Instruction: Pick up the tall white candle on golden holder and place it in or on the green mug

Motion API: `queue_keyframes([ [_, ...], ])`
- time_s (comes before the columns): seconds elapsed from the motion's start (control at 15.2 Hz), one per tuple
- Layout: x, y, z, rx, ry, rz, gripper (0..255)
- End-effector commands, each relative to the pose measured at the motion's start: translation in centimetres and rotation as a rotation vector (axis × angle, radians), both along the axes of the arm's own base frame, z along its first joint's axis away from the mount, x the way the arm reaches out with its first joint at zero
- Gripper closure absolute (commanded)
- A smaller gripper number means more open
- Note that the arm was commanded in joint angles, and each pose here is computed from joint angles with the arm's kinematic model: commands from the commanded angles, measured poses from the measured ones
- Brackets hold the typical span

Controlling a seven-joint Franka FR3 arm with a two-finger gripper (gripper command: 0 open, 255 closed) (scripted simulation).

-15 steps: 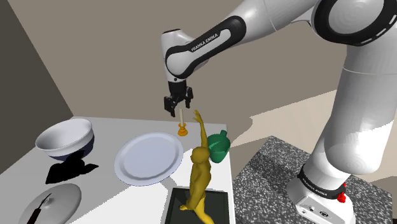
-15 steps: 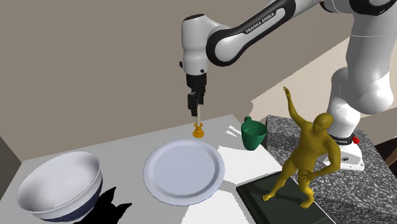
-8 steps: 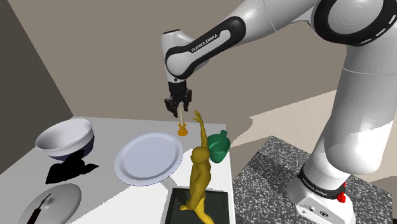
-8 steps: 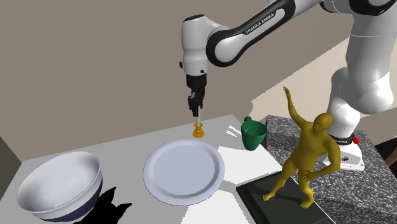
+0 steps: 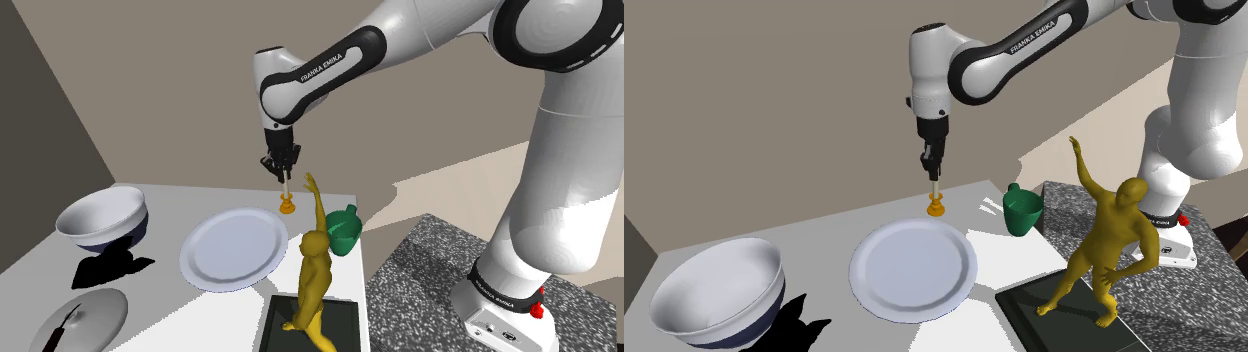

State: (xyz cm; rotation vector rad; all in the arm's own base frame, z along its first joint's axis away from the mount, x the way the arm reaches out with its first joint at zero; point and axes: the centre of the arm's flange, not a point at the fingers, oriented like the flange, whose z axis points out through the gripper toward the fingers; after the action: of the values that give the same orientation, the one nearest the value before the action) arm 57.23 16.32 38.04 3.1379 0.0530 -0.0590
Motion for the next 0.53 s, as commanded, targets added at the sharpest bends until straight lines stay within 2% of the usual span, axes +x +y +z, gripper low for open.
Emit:
queue_keyframes([
  [0.0, 0.0, 0.0, 0.0, 0.0, 0.0, 0.0, 255],
  [0.46, 0.0, 0.0, 3.7, 0.0, 0.0, 0.0, 255],
])
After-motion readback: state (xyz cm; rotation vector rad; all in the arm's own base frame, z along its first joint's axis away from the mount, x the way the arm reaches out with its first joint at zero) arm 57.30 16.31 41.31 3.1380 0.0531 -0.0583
